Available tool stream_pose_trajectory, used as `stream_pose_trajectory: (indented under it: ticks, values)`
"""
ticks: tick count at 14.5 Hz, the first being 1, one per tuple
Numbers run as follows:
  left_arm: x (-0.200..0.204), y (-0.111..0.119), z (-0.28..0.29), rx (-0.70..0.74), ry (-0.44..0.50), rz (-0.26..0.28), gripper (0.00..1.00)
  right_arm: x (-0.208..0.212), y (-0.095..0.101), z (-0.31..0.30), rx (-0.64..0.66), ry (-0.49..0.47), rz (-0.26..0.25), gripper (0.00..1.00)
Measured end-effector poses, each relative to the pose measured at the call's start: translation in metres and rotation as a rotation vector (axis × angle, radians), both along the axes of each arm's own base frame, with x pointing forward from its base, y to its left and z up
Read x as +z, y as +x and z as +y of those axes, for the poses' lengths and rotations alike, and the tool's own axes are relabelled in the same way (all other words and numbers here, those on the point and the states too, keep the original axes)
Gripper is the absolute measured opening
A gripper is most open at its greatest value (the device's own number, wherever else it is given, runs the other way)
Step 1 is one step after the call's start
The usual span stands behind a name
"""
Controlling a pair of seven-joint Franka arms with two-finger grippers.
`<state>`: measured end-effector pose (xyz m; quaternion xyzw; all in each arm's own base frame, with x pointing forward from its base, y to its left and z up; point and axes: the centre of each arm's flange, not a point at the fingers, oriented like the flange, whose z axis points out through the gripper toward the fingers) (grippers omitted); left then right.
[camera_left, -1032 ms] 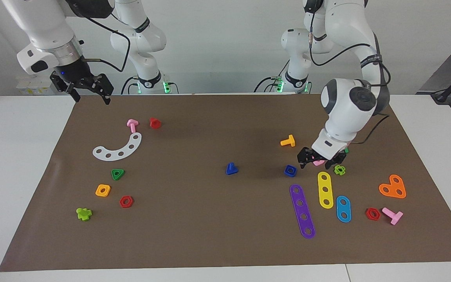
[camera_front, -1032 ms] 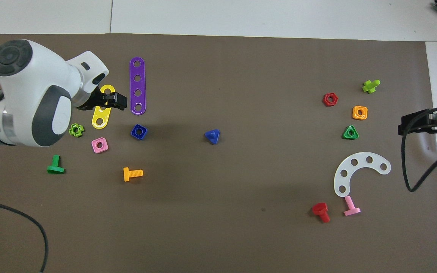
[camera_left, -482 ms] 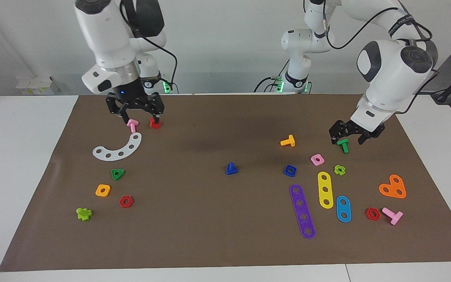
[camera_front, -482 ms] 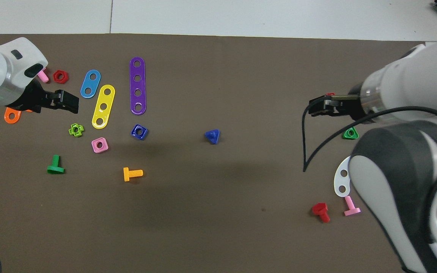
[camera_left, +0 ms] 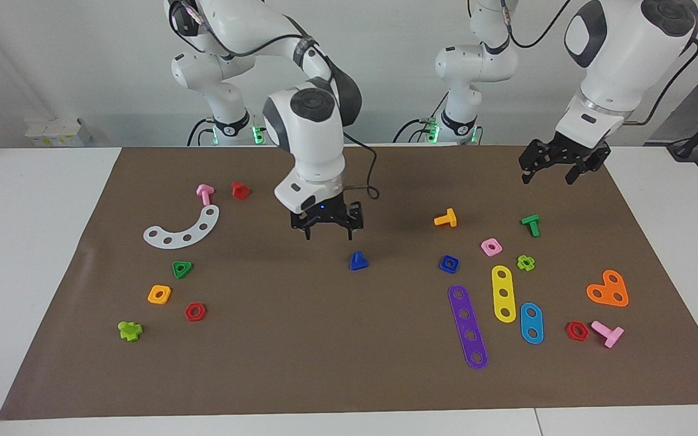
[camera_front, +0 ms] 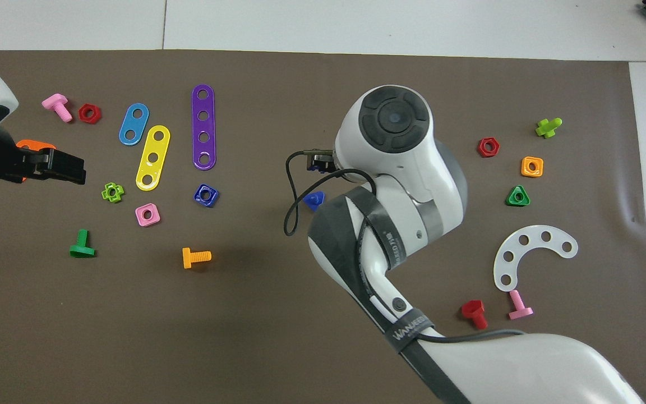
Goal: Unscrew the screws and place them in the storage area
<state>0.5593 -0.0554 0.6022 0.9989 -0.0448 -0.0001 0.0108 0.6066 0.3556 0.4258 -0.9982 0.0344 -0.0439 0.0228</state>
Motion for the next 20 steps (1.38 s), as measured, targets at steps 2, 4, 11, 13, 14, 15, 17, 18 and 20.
stream_pose_trajectory:
  ticks: [2,4,11,13,14,15,17,18,20]
  values:
    - [0.001,-0.001,0.000,-0.001,0.000,0.003,1.00,-0.041,-0.003,0.029,0.030,-0.001,-0.003,1.00]
    - [-0.001,-0.002,0.000,-0.001,0.001,0.008,1.00,-0.073,-0.006,0.044,0.042,0.001,-0.010,1.00]
    - [-0.001,-0.001,0.005,-0.002,0.043,0.007,1.00,-0.111,-0.017,0.037,0.048,-0.027,0.032,0.66]
    - [-0.001,-0.001,0.005,-0.002,0.044,0.007,1.00,-0.112,-0.021,0.036,0.051,-0.030,0.036,0.62]
    - [-0.001,-0.001,0.005,-0.002,0.044,0.007,1.00,-0.112,-0.022,0.037,0.053,-0.030,0.037,0.59]
    - [-0.001,-0.001,0.005,-0.002,0.044,0.007,1.00,-0.112,-0.024,0.039,0.056,-0.029,0.037,0.59]
    - [-0.002,-0.001,0.008,0.003,0.044,0.008,1.00,-0.111,-0.027,0.044,0.065,-0.023,0.035,0.59]
    - [-0.002,-0.001,0.010,0.007,0.044,0.008,1.00,-0.110,-0.029,0.046,0.069,-0.018,0.031,0.59]
    - [-0.002,-0.001,0.016,0.018,0.044,0.008,1.00,-0.110,-0.029,0.048,0.085,-0.013,0.024,0.58]
